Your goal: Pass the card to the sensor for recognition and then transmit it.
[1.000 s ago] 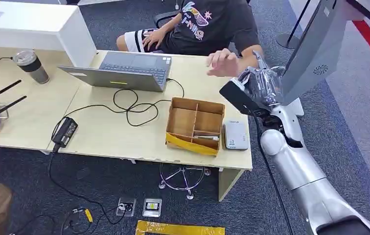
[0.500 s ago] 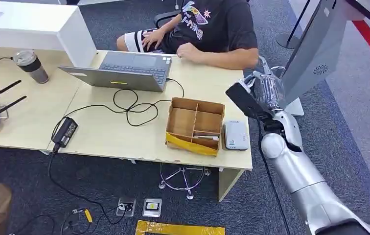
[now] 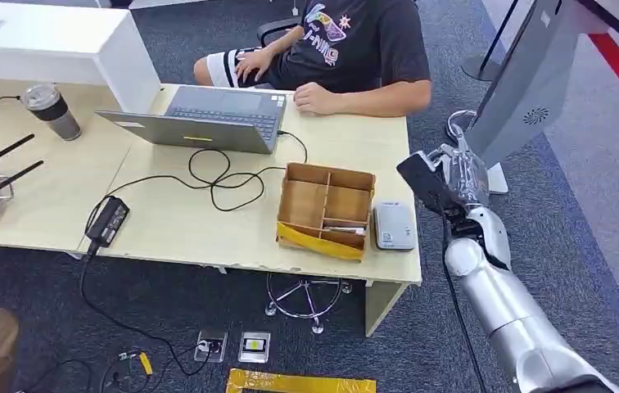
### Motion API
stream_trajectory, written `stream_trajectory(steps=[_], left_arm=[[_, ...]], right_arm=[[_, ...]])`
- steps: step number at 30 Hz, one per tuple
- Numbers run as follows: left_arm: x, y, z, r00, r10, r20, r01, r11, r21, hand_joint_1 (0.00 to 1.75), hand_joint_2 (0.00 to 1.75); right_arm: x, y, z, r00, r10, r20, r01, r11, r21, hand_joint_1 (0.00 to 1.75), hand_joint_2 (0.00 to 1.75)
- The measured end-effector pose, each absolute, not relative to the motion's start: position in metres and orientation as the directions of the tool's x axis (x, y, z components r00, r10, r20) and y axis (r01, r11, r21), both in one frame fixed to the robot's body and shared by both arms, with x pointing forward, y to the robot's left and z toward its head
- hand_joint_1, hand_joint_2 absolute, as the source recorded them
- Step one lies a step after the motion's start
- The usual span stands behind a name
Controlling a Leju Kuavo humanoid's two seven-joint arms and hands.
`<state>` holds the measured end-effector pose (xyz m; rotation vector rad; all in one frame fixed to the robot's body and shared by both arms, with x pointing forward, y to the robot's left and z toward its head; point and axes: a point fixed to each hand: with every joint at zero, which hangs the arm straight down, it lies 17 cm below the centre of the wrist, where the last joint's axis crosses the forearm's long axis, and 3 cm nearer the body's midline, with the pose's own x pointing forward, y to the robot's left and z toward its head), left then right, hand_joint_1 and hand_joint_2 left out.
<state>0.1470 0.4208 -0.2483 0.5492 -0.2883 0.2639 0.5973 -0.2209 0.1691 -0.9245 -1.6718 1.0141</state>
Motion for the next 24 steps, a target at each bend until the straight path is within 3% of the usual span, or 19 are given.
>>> stream_trajectory(steps=[24], left_arm=[[0.148,0.425,-0.247,0.929,0.142,0.341,-0.302,0.822,0.482,0.0,1.75]], right_arm=[[0.552,-0.259,0.059,-0.085,0.901,0.426,0.011,0.428,-0.904,1.75,1.75]])
